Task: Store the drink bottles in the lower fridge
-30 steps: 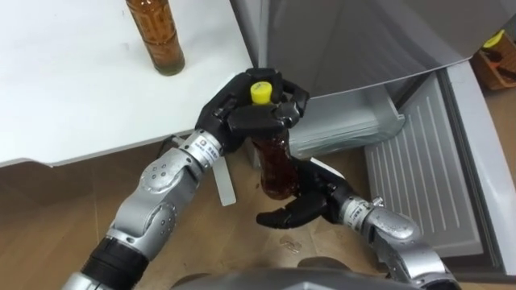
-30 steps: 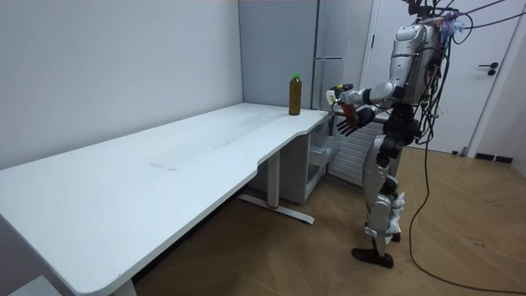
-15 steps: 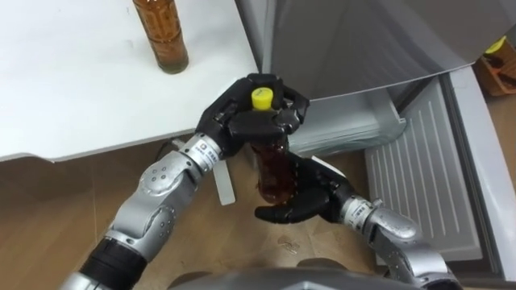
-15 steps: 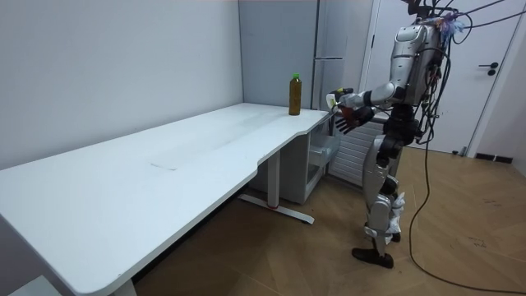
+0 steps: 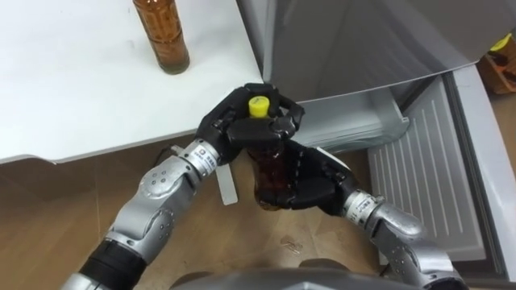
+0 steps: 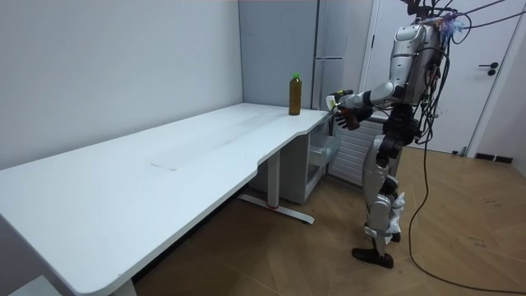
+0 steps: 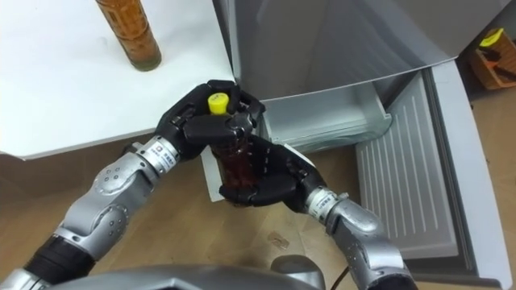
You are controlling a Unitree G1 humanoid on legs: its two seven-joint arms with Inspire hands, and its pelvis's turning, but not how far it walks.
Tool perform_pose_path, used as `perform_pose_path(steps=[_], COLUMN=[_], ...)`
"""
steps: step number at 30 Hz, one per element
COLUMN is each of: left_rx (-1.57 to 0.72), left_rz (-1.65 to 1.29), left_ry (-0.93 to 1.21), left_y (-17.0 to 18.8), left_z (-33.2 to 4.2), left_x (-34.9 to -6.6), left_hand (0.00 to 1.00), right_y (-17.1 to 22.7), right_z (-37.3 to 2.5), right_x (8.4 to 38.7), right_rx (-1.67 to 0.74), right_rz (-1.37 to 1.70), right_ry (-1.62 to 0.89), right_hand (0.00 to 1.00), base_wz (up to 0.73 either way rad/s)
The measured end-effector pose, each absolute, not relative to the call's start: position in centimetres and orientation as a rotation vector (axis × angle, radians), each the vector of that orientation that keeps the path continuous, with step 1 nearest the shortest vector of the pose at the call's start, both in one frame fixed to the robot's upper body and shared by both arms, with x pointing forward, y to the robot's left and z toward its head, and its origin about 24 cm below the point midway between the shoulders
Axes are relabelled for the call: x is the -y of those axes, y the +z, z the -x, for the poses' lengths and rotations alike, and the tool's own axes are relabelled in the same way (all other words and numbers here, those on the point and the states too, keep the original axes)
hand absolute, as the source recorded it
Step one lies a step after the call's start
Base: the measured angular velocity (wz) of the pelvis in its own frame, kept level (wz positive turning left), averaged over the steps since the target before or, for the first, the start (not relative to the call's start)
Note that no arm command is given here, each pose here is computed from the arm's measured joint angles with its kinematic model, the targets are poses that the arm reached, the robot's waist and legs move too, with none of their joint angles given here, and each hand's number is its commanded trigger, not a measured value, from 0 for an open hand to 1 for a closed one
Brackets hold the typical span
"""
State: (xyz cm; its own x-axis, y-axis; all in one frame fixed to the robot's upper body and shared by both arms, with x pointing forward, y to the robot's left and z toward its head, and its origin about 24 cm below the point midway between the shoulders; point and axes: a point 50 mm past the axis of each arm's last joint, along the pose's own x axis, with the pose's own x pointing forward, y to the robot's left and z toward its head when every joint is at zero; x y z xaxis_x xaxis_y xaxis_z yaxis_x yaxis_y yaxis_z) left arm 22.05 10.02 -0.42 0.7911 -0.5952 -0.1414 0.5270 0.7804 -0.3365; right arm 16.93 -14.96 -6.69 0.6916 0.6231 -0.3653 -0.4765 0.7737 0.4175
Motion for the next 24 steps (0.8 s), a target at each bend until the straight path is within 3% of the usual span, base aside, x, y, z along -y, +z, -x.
perform_pose_path(steps=[21,23,24], left_rx=[-0.259,-0.259,-0.259], left_rz=[0.303,0.305,0.305], left_ry=[-0.663,-0.663,-0.663], left_y=[-0.62,-0.62,-0.62], left_z=[-21.61,-21.61,-21.61], left_x=[-9.39,-9.39,-9.39], left_hand=[1.0,0.0,0.0], right_y=[-6.74,-6.77,-6.77], right_z=[-16.67,-16.66,-16.66], right_x=[14.59,14.55,14.54], right_rx=[-0.528,-0.527,-0.526], right_rz=[-0.284,-0.286,-0.286], right_ry=[0.654,0.653,0.652], right_hand=[1.0,1.0,1.0], base_wz=[0.0,0.0,0.0])
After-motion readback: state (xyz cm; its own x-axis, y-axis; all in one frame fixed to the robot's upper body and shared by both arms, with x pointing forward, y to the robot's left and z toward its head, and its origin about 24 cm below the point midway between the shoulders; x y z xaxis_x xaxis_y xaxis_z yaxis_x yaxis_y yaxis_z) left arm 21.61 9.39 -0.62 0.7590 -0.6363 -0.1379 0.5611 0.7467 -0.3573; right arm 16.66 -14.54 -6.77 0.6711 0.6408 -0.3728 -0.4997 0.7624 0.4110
